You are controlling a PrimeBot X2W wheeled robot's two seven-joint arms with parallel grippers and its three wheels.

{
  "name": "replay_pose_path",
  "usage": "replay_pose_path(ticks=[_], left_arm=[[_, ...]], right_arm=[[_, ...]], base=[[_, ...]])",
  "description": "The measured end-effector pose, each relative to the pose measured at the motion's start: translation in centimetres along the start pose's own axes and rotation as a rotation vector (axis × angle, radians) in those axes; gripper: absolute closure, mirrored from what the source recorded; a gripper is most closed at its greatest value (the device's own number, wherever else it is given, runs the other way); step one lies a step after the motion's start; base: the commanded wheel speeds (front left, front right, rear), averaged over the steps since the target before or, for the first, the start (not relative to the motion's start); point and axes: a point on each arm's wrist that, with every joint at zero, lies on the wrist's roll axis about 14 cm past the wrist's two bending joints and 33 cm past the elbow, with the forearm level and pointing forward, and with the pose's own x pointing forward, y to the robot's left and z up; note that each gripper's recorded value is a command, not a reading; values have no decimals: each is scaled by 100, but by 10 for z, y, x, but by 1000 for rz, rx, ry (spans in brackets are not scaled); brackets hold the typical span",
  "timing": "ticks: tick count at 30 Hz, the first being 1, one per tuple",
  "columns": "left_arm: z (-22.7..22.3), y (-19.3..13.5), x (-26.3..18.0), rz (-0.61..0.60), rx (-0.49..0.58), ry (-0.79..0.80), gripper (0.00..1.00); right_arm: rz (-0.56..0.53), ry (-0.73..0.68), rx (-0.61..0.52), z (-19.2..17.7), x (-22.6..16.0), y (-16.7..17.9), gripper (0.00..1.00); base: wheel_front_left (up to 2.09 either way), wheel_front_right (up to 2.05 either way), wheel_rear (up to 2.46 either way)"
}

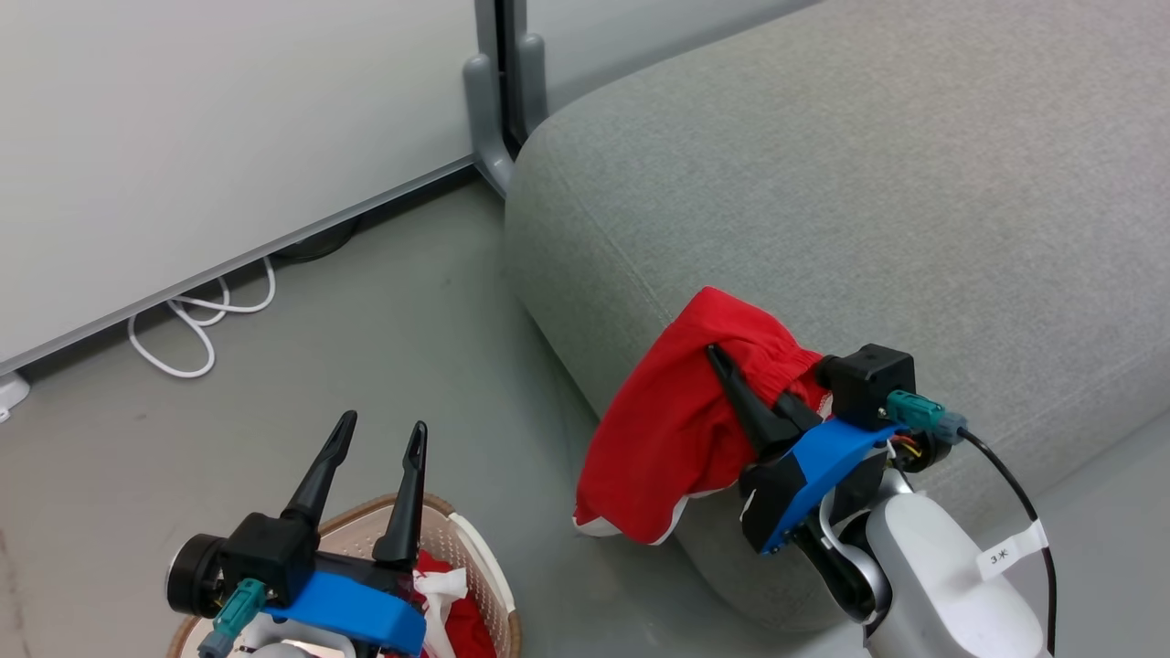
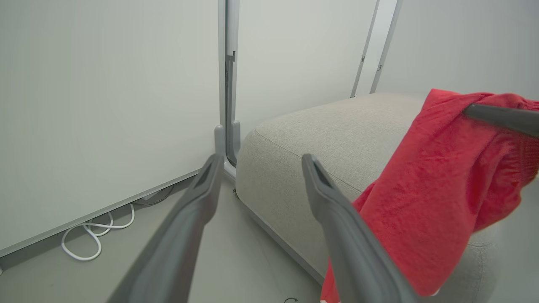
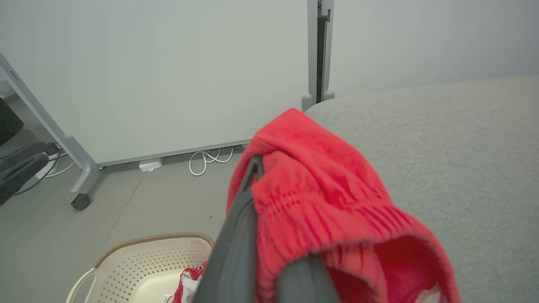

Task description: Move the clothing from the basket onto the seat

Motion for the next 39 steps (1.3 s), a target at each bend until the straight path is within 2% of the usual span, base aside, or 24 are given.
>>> replay_pose_path(ticks=[10, 18, 27, 28, 30, 34, 39], left_arm=[[-5, -9, 9, -44, -6, 9, 0], [-5, 5, 17, -31, -17, -6, 0], [-14, 37, 32, -16, -25, -29, 0], [-20, 50, 33, 0, -24, -25, 0], [-29, 61, 34, 11, -26, -15, 0], [-50, 83, 36, 30, -27, 10, 0], [-73, 101, 36, 45, -34, 38, 0]], right_arm=[[-26, 12, 0, -3, -1, -8, 100], [-36, -64, -24, 35, 36, -23, 100], [-128, -178, -19, 105, 105, -82, 100], [-170, -201, -47, 121, 120, -103, 100], [-200, -205, -107, 130, 135, -119, 100], [-268, -186, -159, 127, 164, -147, 100], [-354, -178, -154, 111, 186, -178, 100]], base=[[0, 0, 0], [0, 0, 0], [0, 0, 0], [0, 0, 0], [0, 0, 0], [0, 0, 0], [0, 0, 0]])
